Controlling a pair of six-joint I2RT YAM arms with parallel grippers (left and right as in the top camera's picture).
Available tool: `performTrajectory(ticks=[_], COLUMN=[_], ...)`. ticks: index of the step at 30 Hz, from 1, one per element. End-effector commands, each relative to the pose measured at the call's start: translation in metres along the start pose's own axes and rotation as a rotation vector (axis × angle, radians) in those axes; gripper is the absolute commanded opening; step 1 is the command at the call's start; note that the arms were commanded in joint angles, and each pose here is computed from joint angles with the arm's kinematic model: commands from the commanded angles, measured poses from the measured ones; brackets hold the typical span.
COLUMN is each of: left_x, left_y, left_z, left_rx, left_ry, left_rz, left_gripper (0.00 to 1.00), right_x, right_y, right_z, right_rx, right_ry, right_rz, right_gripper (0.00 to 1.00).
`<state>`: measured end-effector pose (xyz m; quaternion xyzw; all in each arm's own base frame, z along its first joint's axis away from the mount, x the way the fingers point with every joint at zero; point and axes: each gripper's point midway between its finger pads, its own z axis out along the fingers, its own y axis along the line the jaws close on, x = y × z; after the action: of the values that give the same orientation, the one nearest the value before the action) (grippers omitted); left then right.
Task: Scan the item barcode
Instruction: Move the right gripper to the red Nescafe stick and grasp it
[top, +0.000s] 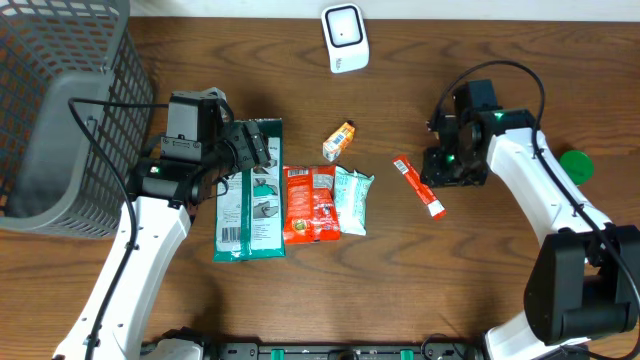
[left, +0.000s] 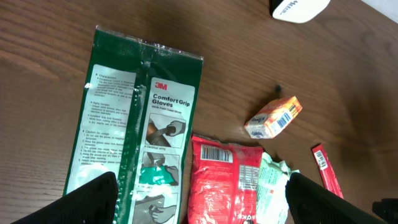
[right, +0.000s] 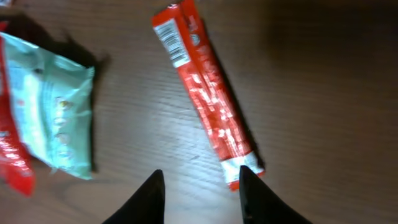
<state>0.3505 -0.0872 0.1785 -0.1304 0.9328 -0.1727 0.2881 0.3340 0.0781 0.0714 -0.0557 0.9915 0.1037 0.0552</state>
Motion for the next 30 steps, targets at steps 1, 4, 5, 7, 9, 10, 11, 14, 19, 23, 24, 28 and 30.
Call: performTrajectory(ticks=[1, 4, 5, 7, 9, 10, 11, 14, 19, 23, 24, 28, 30], left_x=[-0.003, -0.003, -0.003, -0.003, -0.003, -0.003, -0.003, -0.003, -0.003, -0.003, -0.003, -0.003, -0.003], left_y=[0.0, 0.0, 0.0, 0.0, 0.0, 0.0, 0.0, 0.0, 0.0, 0.0, 0.0, 0.0, 0.0], left_z=[-0.001, -0.001, -0.001, -0.001, -0.001, -0.001, -0.001, -0.001, -0.001, -0.001, -0.001, -0.001, -0.001], left_rx=[-0.001, -0.001, -0.001, -0.001, -0.001, -0.001, -0.001, -0.001, -0.001, -0.001, -0.001, -0.001, -0.001], left_ry=[-0.008, -0.008, -0.008, -0.008, -0.008, -0.008, -0.008, -0.008, -0.008, -0.008, -0.008, -0.008, -0.008], left_rz=[0.015, 0.015, 0.015, 0.015, 0.015, 0.015, 0.015, 0.015, 0.015, 0.015, 0.015, 0.015, 0.015], left_gripper=[0.86, 0.87, 0.86, 0.86, 0.86, 0.86, 0.86, 0.86, 0.86, 0.86, 0.86, 0.86, 0.86], right_x=[0.008, 0.009, 0.01, 0.013, 0.017, 0.018, 0.019, 0.024, 0.031, 0.041, 0.044, 0.049, 0.046], right_y=[-0.025, -0.028, -0.028, -0.029, -0.031, -0.031, -0.032, -0.034, -0.036, -0.038, -0.038, -0.039, -0.038], right_z=[0.013, 0.023, 0.027, 0.035, 0.042, 0.046, 0.048, 0.058, 0.069, 0.077, 0.078, 0.081, 0.079], right_rx=[0.088, 0.092, 0.092, 0.091, 0.092, 0.091, 0.092, 0.092, 0.092, 0.092, 0.092, 0.092, 0.092], right_ry=[0.015, 0.001, -0.003, -0.008, -0.012, -0.015, -0.018, -0.025, -0.034, -0.02, -0.017, -0.007, -0.013], right_rz=[-0.021, -0.042, -0.047, -0.056, -0.07, -0.07, -0.071, -0.072, -0.074, -0.071, -0.07, -0.069, -0.07], right_gripper=[0.33, 0.33, 0.33, 0.33, 0.34, 0.33, 0.32, 0.31, 0.25, 0.25, 0.26, 0.32, 0.33])
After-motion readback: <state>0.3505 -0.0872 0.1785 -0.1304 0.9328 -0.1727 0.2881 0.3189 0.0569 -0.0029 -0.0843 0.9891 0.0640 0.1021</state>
